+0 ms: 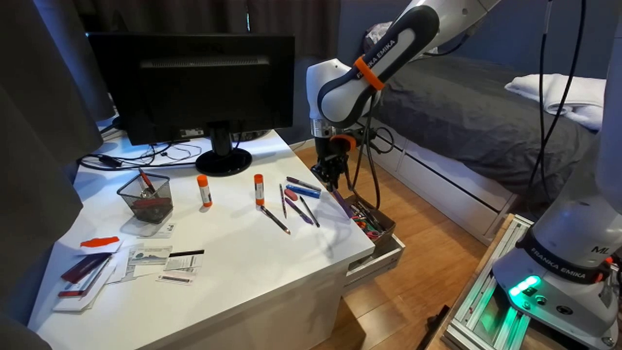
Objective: Remove the purple marker from the box and put it on the desk
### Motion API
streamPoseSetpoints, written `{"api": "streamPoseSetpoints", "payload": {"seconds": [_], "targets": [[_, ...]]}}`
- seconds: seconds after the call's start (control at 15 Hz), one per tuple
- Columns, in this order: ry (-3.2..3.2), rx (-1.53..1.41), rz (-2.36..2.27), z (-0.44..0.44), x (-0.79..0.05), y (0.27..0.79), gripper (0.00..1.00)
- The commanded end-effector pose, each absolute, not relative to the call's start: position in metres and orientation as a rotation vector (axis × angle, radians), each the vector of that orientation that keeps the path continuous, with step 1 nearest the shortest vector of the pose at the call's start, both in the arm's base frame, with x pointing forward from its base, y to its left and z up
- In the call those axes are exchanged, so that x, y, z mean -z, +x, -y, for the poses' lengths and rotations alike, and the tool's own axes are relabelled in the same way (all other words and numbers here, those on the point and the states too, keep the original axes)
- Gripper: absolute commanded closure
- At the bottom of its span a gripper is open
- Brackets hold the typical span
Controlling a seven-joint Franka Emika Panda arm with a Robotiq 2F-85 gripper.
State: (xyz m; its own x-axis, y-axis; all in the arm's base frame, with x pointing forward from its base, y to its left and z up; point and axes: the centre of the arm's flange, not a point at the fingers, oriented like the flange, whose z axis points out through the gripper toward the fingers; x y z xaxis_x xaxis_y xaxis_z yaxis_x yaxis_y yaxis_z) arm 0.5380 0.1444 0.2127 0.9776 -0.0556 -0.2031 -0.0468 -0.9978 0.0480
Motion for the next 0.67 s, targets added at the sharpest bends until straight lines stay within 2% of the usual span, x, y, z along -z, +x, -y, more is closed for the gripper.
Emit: {"api": "streamPoseSetpoints", "payload": {"seconds": [0.0,0.6], "targets": [[3.057,0.378,0.294,-0.146,-0.198,0.556,0.95],[3.026,0.482,0.662,-0.151,-0.171,0.564,0.95]]}}
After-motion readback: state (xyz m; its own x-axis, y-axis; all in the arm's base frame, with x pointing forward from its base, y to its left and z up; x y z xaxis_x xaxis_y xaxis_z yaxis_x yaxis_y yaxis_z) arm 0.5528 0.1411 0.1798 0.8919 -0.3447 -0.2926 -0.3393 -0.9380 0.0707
